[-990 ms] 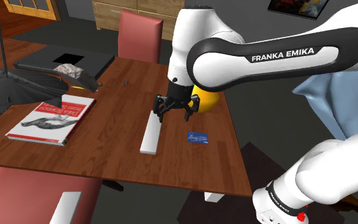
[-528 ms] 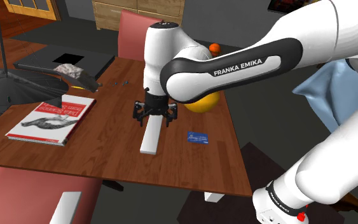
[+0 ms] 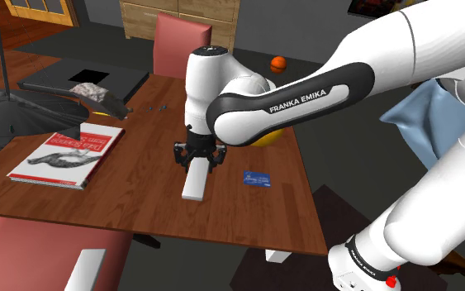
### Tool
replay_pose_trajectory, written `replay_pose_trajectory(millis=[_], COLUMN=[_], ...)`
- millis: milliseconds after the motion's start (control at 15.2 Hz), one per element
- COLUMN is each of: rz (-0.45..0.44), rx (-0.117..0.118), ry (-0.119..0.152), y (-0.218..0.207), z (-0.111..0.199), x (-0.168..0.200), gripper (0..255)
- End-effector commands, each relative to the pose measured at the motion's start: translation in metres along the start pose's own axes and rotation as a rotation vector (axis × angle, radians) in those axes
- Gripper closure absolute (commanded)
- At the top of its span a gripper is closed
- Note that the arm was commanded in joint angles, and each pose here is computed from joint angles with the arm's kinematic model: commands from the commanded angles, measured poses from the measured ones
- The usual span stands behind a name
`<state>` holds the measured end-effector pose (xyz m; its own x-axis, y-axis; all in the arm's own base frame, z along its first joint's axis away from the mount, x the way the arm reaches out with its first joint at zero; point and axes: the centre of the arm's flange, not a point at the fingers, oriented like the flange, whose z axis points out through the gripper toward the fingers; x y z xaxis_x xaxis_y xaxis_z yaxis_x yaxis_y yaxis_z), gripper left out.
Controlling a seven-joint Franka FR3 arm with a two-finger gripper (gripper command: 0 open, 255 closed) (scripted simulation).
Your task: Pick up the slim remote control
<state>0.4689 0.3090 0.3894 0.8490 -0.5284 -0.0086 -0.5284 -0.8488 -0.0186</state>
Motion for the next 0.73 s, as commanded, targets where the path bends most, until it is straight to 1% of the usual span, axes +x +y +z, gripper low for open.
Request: replay_pose_trajectory(millis=[0,528,660], rz=[0.0,0.0,0.0], rx=[0.0,0.0,0.0], ry=[0.0,0.0,0.0], y=[0.0,0.0,0.0], z=[0.002,0.001,-0.009], x=[0.0,0.0,0.0], gripper=[255,255,255])
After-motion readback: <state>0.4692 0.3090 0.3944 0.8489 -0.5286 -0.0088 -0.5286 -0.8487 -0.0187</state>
